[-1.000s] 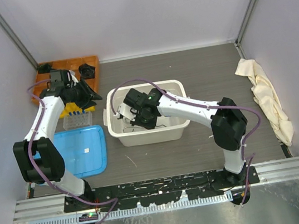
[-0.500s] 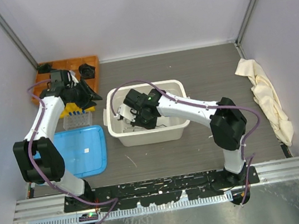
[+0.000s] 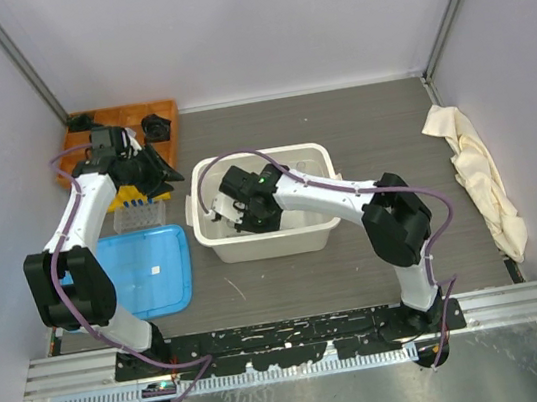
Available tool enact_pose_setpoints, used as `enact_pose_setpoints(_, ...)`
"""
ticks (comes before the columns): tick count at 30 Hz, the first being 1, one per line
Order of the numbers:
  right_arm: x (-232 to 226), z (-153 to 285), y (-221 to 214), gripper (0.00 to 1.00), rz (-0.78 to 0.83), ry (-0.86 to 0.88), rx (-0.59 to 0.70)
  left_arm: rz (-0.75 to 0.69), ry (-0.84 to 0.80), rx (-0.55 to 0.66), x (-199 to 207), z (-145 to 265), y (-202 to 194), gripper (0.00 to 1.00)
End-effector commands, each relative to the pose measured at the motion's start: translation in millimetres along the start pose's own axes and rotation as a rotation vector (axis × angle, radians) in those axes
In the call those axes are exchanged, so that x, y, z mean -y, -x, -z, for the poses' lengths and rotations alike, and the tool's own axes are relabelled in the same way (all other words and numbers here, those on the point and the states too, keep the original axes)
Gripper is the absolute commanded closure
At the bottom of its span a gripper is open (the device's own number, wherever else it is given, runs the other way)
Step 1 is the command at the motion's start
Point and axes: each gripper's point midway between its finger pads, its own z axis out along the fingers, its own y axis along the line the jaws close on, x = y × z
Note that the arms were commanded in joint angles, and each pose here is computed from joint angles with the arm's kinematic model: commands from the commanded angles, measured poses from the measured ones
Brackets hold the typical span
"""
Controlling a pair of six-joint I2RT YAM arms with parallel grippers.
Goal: Organize the chemistry lab equipment
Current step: Place the chemistry item in the storage box.
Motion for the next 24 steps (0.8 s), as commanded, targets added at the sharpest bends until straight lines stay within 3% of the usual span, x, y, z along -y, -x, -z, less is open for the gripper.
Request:
enact_pose_setpoints(1,4.2,9.0,18.8,0.99,-0.003,-0.024,0.057,-0.045,-0.049,0.05,14.2,13.7,9.6,0.56)
enact_pose_setpoints(24,2.2,-4.5,11.6,0.94,-0.023,-0.016,0.016,-0.041,-0.05,0.042,13.1,13.5,6.3,0.56)
